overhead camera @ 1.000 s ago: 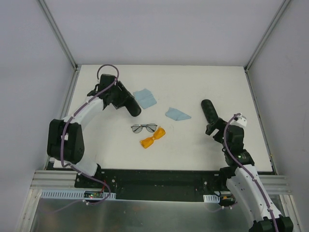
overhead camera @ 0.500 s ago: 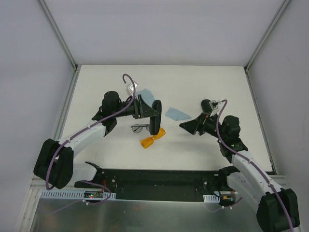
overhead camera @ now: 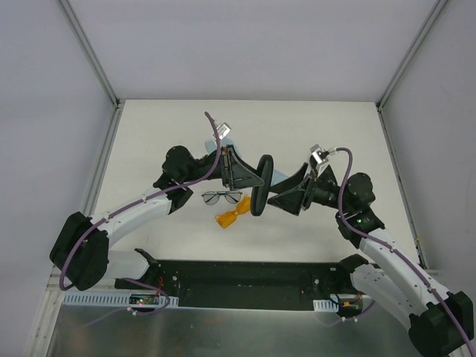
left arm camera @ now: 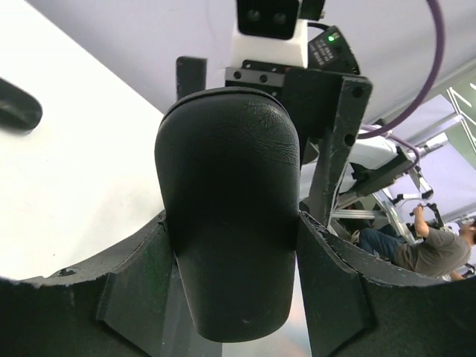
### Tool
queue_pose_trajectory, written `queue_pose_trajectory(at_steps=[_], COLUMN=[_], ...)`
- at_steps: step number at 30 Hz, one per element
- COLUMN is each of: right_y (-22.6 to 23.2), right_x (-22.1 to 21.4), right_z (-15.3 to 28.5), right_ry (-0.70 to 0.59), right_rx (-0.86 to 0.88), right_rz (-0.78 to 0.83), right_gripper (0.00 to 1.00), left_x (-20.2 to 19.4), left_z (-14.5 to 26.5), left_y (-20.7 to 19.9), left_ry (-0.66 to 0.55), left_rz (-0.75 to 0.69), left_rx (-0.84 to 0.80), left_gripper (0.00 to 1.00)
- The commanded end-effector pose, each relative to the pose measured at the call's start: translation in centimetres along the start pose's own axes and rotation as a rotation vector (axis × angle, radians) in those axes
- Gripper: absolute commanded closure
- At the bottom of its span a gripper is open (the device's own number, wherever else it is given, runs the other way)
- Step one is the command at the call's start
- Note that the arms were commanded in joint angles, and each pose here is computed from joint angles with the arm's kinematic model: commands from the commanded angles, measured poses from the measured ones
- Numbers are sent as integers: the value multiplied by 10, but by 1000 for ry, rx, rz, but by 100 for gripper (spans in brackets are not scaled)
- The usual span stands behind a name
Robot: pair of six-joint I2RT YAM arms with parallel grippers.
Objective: Organize the sunglasses
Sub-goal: Open the sunglasses case at the center of the board.
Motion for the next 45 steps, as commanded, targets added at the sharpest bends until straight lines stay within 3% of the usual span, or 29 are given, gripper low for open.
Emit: queue_pose_trajectory(at_steps=[1, 9, 12, 15, 21, 24, 26, 30, 34, 42, 45], right_y=[25, 29, 32, 34, 37, 38, 37, 34, 17, -15, -23], right_x=[2, -3, -2, -2, 0, 0, 0, -1, -1, 0, -1], right_z=[0, -5, -6, -8, -9, -8, -6, -3, 2, 3, 0], right_ry=[19, 37, 34, 37, 30, 20, 4, -16, -30, -20, -7], right_rx=[77, 79, 90, 95, 100, 98, 78, 33, -138, -391, -434], right_rz=[107, 128, 138, 141, 148, 143, 136, 139, 139, 105, 100], right_gripper=[4, 1, 10, 12, 37, 54, 58, 66, 72, 75, 74], left_x=[29, 31, 31, 28, 23, 21, 18, 12, 11, 2, 0], left_z=[-8, -15, -16, -18, -20, -21, -20, -18, -11, -5, -7], left_y=[-33, -41, -40, -39, -38, -37, -35, -28, -20, 9, 14], left_ry=[-82, -81, -79, -67, -58, -54, -49, -32, -4, 78, 103], left_rz=[-100, -88, -83, -72, -65, -59, -63, -73, -122, -103, -90], left_rx=[-139, -176, -174, -177, -179, -175, -167, -99, 61, 323, 335], left_gripper=[61, 61, 61, 61, 62, 64, 64, 66, 66, 68, 69])
Point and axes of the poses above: each gripper's point midway between its finger pads, its own z axis back along the fingers, its own y axis along the line the jaws close on, x = y × z, the point moved 7 cm from there along z, back along the fingers, and after that the axes turned 13 degrees about -z, right-handed, at the moved point
